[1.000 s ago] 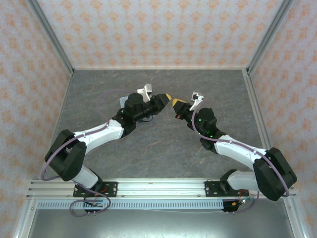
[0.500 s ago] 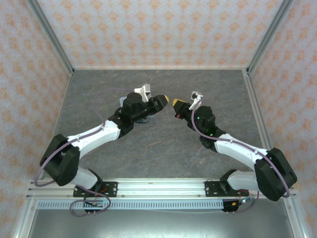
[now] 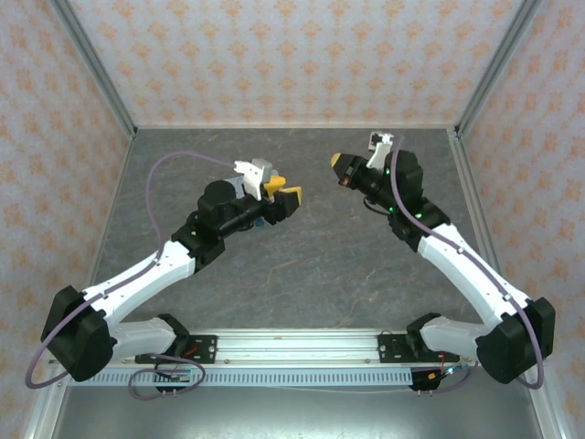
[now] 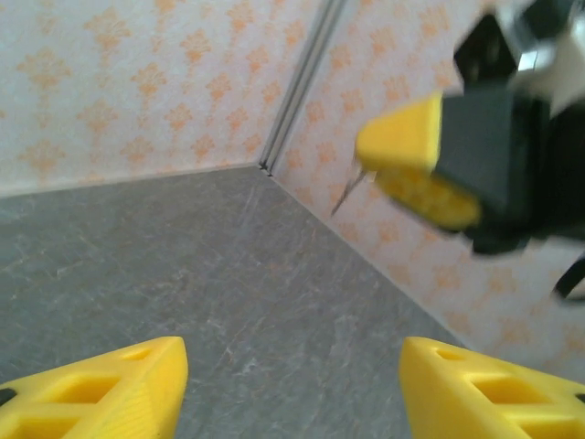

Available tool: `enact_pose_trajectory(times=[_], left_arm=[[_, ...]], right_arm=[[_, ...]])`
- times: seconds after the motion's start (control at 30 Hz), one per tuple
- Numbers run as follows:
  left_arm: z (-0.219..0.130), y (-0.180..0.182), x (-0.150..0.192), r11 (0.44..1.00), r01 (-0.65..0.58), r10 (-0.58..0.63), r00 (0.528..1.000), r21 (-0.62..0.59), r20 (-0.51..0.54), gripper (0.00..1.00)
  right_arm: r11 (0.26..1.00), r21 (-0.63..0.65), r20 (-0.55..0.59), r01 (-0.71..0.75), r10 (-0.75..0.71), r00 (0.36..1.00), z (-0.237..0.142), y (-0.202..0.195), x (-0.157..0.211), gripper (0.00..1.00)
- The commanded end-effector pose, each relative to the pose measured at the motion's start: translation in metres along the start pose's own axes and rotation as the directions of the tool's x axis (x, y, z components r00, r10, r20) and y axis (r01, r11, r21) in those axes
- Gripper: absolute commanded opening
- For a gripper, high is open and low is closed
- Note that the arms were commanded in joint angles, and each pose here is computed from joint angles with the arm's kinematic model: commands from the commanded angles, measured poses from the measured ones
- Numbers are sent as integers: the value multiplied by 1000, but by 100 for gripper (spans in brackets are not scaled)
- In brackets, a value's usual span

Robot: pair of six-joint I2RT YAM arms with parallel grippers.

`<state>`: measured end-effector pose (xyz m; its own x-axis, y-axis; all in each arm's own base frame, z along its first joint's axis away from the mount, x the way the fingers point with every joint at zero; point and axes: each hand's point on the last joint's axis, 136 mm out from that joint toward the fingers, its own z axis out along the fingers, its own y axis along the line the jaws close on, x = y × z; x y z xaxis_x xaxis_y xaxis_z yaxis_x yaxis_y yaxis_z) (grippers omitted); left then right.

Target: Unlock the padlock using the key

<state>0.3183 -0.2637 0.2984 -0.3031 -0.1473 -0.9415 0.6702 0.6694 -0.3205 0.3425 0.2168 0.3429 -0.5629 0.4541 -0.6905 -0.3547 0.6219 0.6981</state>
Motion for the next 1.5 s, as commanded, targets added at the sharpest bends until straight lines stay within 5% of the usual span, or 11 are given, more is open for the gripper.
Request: enact_pose_trajectory(times=[0.0,0.27,0.8,1.1,1.47], left_arm=[[-6,-21,-8,954,-289,283,956,78,77,72],[1,-45,-15,894,-410,390,910,181,137,79],[17,-64,-19,854,-477,453,878,209,156,65],[22,-56,-18,866,-468,452,883,173,128,22],[19,-49,-10,859,-487,482,873,157,74,0]], right_arm=[[1000,-17,-182,18,-21,983,-18,17,20,0],[989,-145,-283,-34,-8,959,-26,55,27,0],[985,-162,-337,-66,8,941,-15,65,41,0],[983,-168,-345,-72,10,939,-17,66,44,0],[992,-130,-324,1,-43,945,-23,56,45,0]])
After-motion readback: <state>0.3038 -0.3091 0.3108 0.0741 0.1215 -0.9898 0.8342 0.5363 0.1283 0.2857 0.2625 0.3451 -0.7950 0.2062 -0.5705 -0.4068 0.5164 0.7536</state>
